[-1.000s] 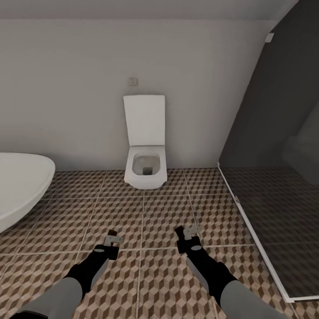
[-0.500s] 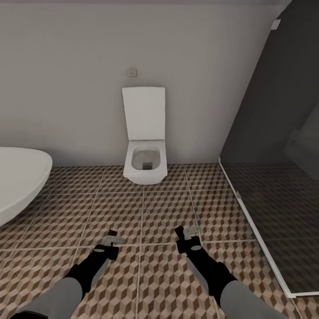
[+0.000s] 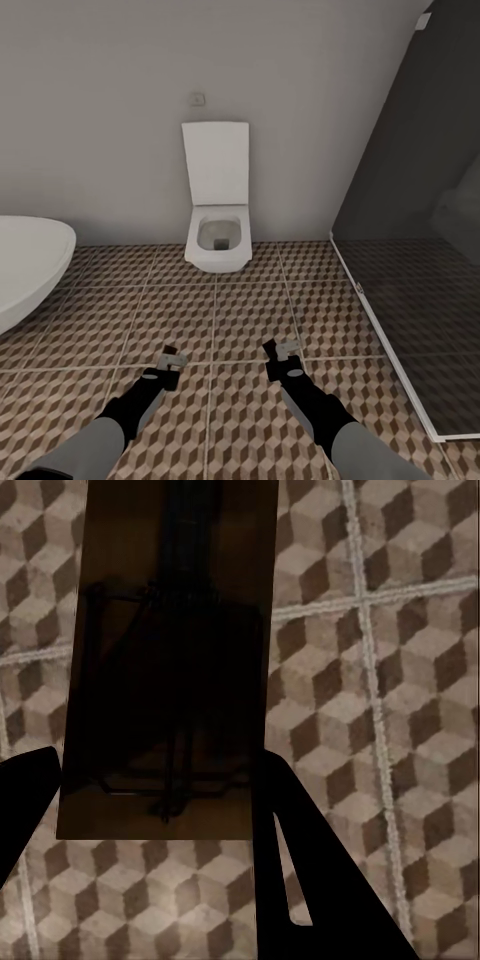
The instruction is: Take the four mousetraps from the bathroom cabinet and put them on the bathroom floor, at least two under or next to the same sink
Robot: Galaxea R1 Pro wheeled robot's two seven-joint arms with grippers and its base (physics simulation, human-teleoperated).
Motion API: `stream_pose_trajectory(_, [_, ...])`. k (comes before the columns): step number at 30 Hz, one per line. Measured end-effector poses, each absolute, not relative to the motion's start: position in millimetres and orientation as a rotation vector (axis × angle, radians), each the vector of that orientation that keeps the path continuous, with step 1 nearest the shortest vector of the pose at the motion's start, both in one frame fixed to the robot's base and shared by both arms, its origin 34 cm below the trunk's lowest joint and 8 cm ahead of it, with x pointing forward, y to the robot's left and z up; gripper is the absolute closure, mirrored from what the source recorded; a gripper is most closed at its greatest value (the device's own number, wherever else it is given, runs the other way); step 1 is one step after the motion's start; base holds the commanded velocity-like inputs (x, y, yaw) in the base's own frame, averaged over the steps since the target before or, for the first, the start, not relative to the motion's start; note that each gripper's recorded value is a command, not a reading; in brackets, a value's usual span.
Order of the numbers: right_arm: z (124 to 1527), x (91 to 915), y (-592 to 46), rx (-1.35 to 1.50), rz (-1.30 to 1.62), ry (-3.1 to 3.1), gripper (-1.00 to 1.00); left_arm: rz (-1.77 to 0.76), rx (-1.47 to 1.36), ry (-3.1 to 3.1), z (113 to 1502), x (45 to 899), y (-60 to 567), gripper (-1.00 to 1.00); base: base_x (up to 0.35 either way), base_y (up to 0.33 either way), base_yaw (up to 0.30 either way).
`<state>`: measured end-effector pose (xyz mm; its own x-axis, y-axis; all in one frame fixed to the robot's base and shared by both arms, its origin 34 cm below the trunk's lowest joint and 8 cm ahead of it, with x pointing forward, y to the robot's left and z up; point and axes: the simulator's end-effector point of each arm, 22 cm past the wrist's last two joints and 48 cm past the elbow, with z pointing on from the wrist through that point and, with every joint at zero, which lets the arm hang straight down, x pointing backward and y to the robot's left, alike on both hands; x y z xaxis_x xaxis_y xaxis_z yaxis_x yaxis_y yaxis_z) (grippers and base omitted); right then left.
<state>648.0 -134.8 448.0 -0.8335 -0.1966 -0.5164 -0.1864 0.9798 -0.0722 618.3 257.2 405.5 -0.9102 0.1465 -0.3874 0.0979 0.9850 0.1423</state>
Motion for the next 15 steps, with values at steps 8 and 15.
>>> stream_pose_trajectory(8, [446.7,646.9,-134.8,-0.27,-0.025,2.582,1.0,0.154,0.176,2.728,404.2,616.9,249.8,1.0,0.133,0.093,0.0])
stream_pose_trajectory(15, [446.6,646.7,-134.8,-0.27,-0.025,2.582,1.0,0.153,0.175,2.728,404.0,616.7,249.6,1.0,0.246,0.187,0.0])
